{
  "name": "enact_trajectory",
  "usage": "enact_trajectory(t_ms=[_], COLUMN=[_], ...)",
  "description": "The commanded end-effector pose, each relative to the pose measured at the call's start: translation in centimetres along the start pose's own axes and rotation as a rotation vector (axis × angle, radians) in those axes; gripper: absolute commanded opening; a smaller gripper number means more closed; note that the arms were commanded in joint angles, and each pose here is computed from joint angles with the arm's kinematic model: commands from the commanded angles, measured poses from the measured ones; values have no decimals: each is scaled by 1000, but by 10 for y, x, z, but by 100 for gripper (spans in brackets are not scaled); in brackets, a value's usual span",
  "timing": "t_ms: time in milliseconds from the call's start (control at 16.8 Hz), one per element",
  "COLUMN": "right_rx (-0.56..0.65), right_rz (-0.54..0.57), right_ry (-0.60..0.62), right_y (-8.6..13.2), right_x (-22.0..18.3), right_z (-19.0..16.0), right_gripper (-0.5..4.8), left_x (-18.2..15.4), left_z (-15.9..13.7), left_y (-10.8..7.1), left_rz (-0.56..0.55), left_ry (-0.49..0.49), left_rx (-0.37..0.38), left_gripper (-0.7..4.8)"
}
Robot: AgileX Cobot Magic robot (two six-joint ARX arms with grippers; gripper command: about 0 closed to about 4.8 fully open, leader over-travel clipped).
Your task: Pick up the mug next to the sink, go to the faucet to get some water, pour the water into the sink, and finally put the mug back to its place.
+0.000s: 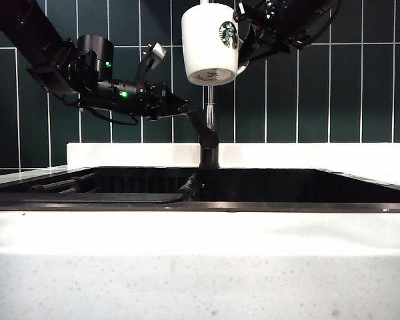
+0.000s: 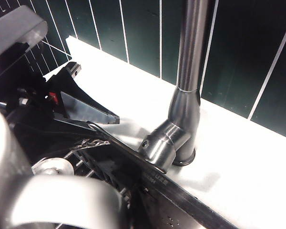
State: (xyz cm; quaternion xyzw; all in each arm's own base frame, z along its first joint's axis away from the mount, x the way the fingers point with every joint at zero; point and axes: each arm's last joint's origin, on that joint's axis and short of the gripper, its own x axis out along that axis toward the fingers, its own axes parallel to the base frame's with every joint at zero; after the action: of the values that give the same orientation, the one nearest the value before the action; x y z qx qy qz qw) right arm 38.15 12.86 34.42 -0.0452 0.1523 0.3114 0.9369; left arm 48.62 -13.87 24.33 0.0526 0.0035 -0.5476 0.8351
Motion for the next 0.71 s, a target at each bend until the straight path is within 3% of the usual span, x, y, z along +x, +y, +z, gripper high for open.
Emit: enact_trajectory(t_ms=[60, 357, 536, 655, 714], right_rx=[-14, -14, -14, -14, -14], right_rz=[12, 12, 12, 12, 12], right_ry=[-89, -89, -89, -89, -89], right_y=[2, 2, 2, 2, 2], right_x=[-7, -7, -7, -7, -7], right_z=[15, 15, 15, 15, 15], right_gripper=[-1, -1, -1, -1, -1], left_x=[0, 0, 0, -1, -2], left_z=[4, 4, 4, 3, 3], left_y=[0, 1, 3, 6, 10], left_rz=[8, 35, 111, 231, 340], left_ry=[-8, -3, 11, 33, 48], left_rx=[20, 31, 46, 54, 58], left_gripper=[129, 129, 129, 129, 129])
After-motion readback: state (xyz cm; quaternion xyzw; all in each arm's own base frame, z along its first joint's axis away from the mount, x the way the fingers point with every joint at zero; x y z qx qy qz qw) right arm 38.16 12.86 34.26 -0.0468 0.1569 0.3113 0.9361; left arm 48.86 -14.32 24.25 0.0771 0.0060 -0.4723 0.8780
